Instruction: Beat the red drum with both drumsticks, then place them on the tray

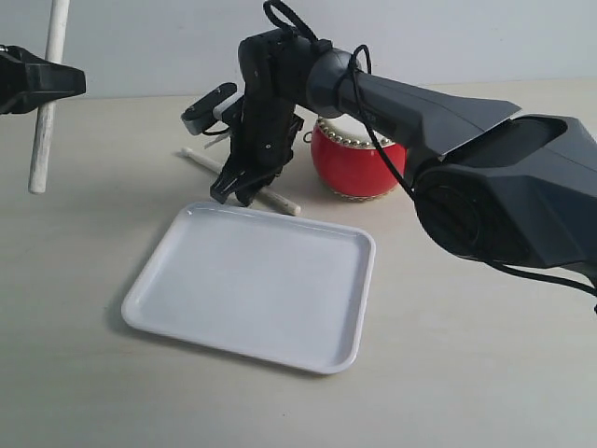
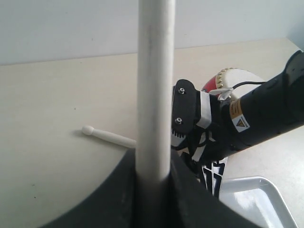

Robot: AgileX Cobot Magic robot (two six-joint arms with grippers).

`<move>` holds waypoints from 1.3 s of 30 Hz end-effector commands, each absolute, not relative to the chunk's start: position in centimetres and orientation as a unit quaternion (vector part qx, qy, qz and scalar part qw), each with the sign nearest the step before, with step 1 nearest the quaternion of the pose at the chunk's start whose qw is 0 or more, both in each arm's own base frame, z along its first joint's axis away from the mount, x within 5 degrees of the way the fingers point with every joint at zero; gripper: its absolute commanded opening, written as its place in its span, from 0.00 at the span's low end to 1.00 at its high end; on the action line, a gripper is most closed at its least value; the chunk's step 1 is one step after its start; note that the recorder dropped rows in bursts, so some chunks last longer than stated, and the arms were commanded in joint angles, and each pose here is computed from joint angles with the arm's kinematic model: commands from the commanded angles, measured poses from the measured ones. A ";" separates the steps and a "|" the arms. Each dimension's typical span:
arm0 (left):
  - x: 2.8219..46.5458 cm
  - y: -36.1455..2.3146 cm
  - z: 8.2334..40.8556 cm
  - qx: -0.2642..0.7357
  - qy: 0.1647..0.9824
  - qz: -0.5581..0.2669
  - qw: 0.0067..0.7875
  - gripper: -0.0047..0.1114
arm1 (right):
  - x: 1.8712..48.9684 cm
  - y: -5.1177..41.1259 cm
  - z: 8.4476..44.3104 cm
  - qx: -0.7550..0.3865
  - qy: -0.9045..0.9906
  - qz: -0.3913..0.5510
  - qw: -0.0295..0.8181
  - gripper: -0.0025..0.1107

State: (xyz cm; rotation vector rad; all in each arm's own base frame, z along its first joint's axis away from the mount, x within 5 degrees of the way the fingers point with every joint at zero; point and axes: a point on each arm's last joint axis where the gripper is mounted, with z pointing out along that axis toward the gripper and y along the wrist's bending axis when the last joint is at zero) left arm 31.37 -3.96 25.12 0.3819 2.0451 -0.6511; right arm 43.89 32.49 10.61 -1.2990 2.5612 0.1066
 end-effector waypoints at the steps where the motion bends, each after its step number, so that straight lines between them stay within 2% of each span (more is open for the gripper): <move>1: 31.4 -3.8 25.6 0.150 0.829 -0.262 0.471 0.04 | 44.0 32.3 10.0 -0.447 0.884 0.032 0.129 0.28; 2: 31.4 -3.8 25.6 0.150 0.829 -0.262 0.471 0.04 | 44.0 32.3 10.0 -0.447 0.884 0.032 0.129 0.20; 3: 31.4 -3.8 25.6 0.150 0.829 -0.262 0.471 0.04 | 44.0 32.3 10.0 -0.447 0.884 0.032 0.129 0.03; 6: 31.4 -3.8 25.6 0.150 0.829 -0.262 0.471 0.04 | 44.1 32.3 10.3 -0.443 0.886 0.033 0.135 0.02; 8: 31.4 -3.8 25.6 0.150 0.829 -0.262 0.471 0.04 | 44.3 32.4 11.8 -0.434 0.887 0.036 0.150 0.02; 10: 31.4 -3.8 25.6 0.150 0.829 -0.262 0.471 0.04 | 44.3 32.4 15.7 -0.422 0.887 0.043 0.181 0.02; 17: 31.2 -3.8 25.3 0.174 0.833 -0.248 0.462 0.04 | 42.8 31.2 25.6 -0.410 0.877 0.055 0.244 0.02; 21: 31.0 -3.8 25.0 0.183 0.842 -0.244 0.445 0.04 | 42.4 27.9 30.5 -0.374 0.884 0.061 0.273 0.02; 28: 31.2 -4.2 25.5 0.177 0.845 -0.249 0.439 0.04 | 40.2 21.3 31.8 -0.388 0.892 0.074 0.218 0.02; 31: 31.2 -5.3 25.7 0.186 0.842 -0.255 0.438 0.04 | 37.9 18.7 31.7 -0.406 0.884 0.137 0.189 0.02; 32: 31.1 -6.6 25.7 0.197 0.840 -0.261 0.433 0.04 | 36.2 17.2 31.3 -0.403 0.876 0.188 0.186 0.02; 36: 30.8 -9.5 25.7 0.221 0.838 -0.240 0.438 0.04 | 33.8 14.2 30.7 -0.368 0.882 0.172 0.237 0.02; 39: 31.4 -11.6 26.7 0.225 0.831 -0.156 0.484 0.04 | 32.1 12.4 31.8 -0.348 0.879 0.142 0.294 0.02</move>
